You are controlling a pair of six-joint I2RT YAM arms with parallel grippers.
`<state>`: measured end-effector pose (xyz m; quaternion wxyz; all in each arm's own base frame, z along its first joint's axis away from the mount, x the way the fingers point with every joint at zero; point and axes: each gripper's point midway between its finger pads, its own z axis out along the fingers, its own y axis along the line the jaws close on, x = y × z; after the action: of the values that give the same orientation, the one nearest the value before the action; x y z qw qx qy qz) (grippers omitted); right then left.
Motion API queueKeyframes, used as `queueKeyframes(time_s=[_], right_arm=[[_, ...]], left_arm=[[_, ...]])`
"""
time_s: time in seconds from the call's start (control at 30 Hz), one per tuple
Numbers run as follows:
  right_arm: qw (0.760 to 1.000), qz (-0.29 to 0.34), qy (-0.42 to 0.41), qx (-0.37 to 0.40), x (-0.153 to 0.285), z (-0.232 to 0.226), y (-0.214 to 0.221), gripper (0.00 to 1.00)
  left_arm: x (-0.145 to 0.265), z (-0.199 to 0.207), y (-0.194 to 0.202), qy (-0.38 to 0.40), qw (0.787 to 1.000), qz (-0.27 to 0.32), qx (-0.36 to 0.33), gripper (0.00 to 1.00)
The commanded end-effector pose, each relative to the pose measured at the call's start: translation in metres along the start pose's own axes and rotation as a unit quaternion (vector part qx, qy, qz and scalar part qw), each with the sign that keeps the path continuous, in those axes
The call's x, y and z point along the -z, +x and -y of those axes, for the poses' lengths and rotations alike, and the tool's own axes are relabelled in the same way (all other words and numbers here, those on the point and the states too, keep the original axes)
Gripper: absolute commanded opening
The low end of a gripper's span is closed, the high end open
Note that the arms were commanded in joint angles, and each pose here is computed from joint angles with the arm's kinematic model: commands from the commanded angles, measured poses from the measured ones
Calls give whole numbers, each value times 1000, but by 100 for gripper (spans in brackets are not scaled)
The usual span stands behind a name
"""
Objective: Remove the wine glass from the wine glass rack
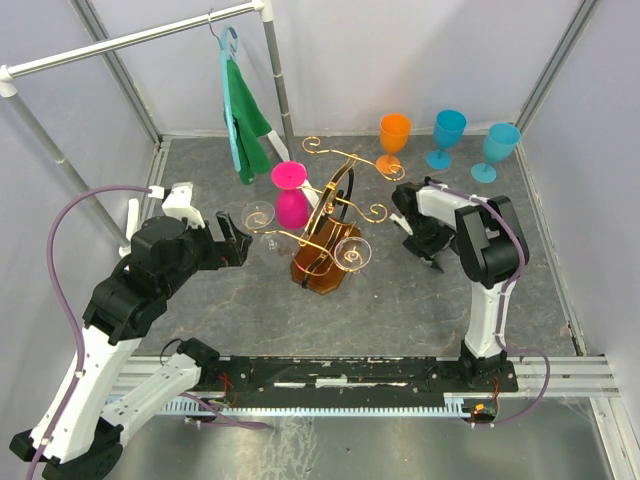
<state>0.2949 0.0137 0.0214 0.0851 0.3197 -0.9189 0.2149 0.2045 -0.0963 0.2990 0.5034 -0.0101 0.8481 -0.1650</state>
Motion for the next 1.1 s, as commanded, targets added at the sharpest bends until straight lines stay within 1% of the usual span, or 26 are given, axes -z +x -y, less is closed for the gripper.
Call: queueKeyframes(time_s=[0.0,0.13,0.2,0.23,0.3,0.4,0.47,0.53,0.6,0.63,0.7,0.77,0.8,0.83,0.87,0.93,1.0,1.07], right_arm=[[994,-19,-15,-105,-3,9,17,71],[979,-26,49,-196,7,45,41,78],[962,-30,92,-256,13,69,55,80],[955,-26,99,-279,16,78,59,80],[935,-13,140,-324,29,99,68,82],[907,43,170,-384,65,125,75,82],[887,88,177,-417,99,140,82,82],[865,143,177,-447,137,152,89,75],[838,215,168,-472,180,159,96,64],[822,259,154,-483,203,158,96,60],[793,353,84,-490,242,142,88,54],[769,441,-42,-462,280,105,70,49],[757,464,-90,-451,295,87,67,45],[751,485,-126,-430,308,69,66,44],[746,501,-182,-399,319,45,62,44],[726,524,-270,-354,338,7,61,42],[697,530,-373,-306,356,-32,61,42],[680,514,-452,-262,366,-67,60,43]], left_arm=[[1,3,-2,6,1000,4,15,99],[1,3,-1,7,1000,2,14,99],[1,3,-1,6,1000,3,15,99],[1,3,-1,5,1000,3,15,99],[2,3,-1,5,1000,3,14,99],[3,1,-2,2,1000,4,15,99],[3,1,-2,0,1000,4,15,99],[4,0,-4,-3,1000,7,16,99],[4,0,-5,-5,1000,9,18,99],[4,0,-6,-5,1000,9,18,99],[4,-1,-6,-9,1000,9,21,99],[2,-1,-6,-9,1000,9,24,99],[1,-1,-6,-10,1000,9,26,99],[1,-1,-5,-11,1000,8,28,99],[1,-1,-5,-11,999,8,30,99],[1,-1,-4,-11,999,9,34,99],[2,-2,-4,-12,999,11,36,99],[3,-3,-5,-15,999,13,37,99]])
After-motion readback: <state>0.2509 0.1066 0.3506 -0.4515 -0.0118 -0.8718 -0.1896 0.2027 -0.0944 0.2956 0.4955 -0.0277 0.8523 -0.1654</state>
